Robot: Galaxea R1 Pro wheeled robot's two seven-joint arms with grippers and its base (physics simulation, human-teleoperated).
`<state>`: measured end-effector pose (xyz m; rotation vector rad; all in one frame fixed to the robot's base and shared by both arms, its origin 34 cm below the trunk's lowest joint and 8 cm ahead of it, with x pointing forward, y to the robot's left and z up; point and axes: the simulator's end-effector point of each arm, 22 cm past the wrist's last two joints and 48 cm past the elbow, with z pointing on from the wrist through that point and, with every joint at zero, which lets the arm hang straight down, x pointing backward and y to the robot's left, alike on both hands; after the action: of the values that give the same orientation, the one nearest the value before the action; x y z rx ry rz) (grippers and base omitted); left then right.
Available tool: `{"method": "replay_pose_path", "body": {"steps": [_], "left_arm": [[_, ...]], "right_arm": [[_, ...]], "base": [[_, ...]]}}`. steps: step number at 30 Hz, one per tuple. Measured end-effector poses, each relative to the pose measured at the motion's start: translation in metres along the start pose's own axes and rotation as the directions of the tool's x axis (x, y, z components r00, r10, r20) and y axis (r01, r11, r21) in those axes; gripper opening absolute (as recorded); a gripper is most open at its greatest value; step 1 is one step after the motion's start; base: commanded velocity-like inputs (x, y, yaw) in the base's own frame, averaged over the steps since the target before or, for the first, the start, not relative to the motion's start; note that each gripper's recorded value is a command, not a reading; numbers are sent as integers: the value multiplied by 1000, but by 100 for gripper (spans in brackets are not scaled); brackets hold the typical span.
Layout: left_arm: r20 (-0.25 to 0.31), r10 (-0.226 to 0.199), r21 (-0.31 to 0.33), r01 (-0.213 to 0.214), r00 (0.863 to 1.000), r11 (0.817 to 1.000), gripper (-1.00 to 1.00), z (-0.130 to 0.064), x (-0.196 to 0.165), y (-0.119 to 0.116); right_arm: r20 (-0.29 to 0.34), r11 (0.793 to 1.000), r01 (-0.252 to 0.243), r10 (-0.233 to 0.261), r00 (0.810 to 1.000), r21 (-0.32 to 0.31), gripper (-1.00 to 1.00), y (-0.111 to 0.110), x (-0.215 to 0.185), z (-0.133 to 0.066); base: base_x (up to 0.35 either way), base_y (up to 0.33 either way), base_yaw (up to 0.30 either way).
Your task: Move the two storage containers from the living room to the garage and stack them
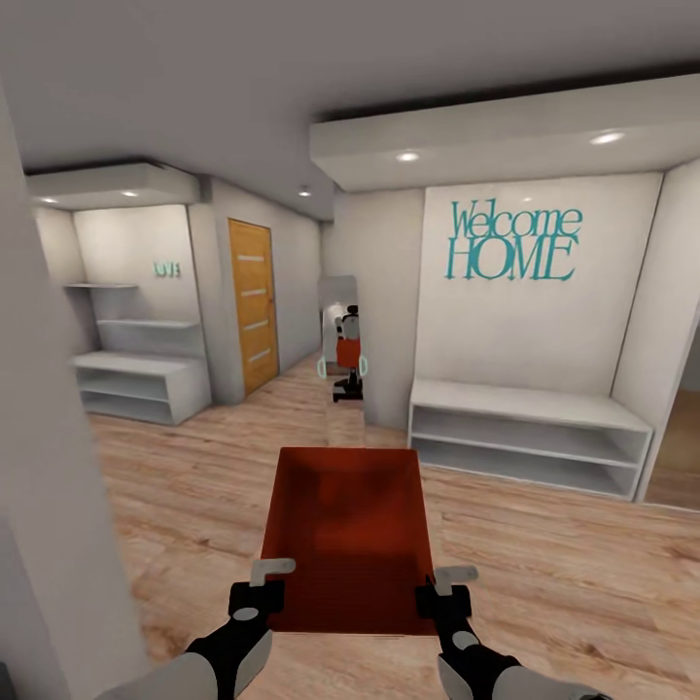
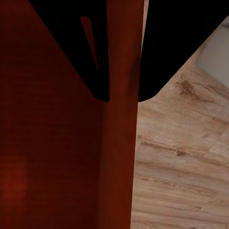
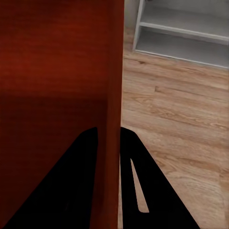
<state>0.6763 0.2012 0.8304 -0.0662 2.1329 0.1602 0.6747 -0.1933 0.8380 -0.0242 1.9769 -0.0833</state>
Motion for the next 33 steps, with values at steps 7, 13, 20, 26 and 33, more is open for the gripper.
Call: {"method": "replay_pose_path", "body": {"steps": [7, 13, 20, 26, 33], "left_arm": [[0, 0, 0, 0, 1000, 1000, -100, 0, 0, 0], [0, 0, 0, 0, 1000, 1000, -100, 0, 0, 0], [1, 1, -1, -1, 1000, 1000, -100, 0, 0, 0], [0, 1, -1, -1, 1000, 1000, -100, 0, 0, 0], [0, 0, 0, 0, 1000, 1000, -100, 0, 0, 0]], "right_arm": [[0, 1000, 0, 0, 1000, 0, -100, 0, 0, 0], [0, 1000, 1, -1, 1000, 0, -100, 0, 0, 0], [0, 1000, -2, 2, 1000, 1, -100, 0, 0, 0], [0, 1000, 0, 0, 1000, 0, -100, 0, 0, 0], [0, 1000, -1, 1, 1000, 0, -100, 0, 0, 0]], "base": [[325, 0, 0], [325, 0, 0], [325, 0, 0], [325, 0, 44], [325, 0, 76]]}}
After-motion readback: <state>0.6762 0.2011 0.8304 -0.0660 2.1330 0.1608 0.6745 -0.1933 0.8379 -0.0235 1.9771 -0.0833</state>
